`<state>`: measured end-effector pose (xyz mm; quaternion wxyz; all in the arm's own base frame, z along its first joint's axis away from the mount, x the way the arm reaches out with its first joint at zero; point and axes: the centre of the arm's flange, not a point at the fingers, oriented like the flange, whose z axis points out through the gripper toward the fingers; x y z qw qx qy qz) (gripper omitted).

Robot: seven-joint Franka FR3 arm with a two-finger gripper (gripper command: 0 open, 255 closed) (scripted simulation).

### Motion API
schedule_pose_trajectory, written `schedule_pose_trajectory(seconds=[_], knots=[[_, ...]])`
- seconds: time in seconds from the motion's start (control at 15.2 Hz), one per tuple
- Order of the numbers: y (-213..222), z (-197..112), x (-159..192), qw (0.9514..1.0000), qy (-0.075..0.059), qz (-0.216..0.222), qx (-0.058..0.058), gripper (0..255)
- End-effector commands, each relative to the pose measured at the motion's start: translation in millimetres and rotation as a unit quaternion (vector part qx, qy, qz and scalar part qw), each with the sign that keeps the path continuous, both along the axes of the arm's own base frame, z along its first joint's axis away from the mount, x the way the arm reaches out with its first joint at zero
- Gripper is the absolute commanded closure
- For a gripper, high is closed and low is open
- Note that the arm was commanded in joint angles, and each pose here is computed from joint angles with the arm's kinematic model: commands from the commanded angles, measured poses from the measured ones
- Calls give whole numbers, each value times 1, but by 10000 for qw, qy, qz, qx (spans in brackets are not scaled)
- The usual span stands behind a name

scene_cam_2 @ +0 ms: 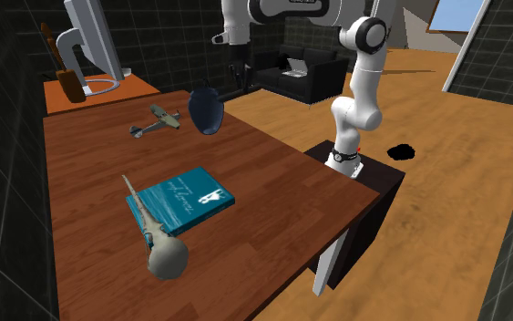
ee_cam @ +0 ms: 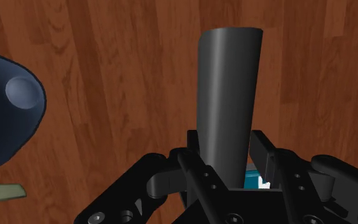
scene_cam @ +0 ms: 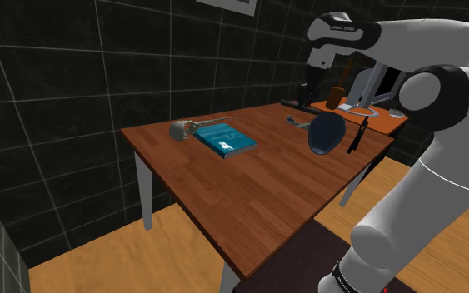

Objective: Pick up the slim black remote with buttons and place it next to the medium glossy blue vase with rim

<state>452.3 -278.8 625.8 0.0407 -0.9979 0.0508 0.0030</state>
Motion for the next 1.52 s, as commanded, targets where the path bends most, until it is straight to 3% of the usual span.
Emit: schedule_pose_trajectory(seconds=[0.0,1.45], knots=[[-23,2,-16,10000,-2,6,1,255],[-258,2,-187,10000,-2,6,1,255]])
